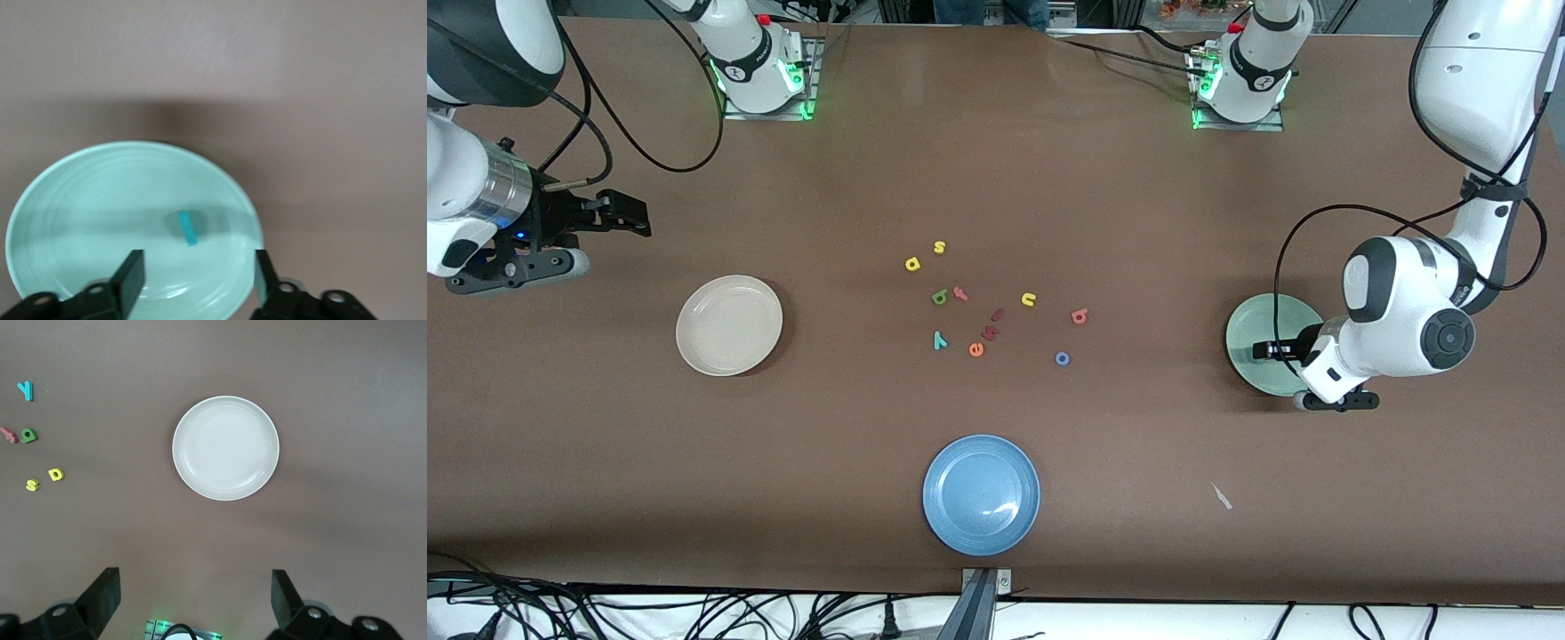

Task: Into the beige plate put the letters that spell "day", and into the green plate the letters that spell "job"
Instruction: 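Move the left gripper to the blue ring while the right gripper reaches out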

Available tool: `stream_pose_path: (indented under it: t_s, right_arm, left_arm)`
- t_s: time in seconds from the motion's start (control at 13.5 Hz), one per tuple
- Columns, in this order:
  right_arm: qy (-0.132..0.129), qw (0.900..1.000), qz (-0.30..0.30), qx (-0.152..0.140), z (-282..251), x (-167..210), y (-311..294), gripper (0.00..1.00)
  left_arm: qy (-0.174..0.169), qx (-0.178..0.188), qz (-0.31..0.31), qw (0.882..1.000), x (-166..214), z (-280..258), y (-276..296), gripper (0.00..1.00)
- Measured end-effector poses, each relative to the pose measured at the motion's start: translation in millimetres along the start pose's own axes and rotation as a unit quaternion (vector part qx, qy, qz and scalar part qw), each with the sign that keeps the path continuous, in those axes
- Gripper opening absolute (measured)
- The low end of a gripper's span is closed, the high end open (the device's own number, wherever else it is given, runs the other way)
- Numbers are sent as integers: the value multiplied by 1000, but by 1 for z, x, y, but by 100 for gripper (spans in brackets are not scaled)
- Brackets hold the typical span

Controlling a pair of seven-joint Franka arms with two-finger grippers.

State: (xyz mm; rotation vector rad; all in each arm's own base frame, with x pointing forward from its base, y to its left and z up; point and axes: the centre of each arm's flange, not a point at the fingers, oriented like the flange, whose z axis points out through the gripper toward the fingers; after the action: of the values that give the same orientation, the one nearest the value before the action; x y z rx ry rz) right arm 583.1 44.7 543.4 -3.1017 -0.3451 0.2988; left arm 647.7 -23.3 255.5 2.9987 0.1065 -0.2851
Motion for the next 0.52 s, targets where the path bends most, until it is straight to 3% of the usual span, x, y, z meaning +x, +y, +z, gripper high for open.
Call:
stream_pose_path:
  t_s: [0.15,0.52]
  right_arm:
    - [2,1000,4,-1,2,3,-5,100]
    - [9,1000,13,10,3,10,-38,100]
  left_arm:
    - [12,-13,-46,999,-6,-26,55,99]
    - [23,-34,-158,987,-45,-8,232,100]
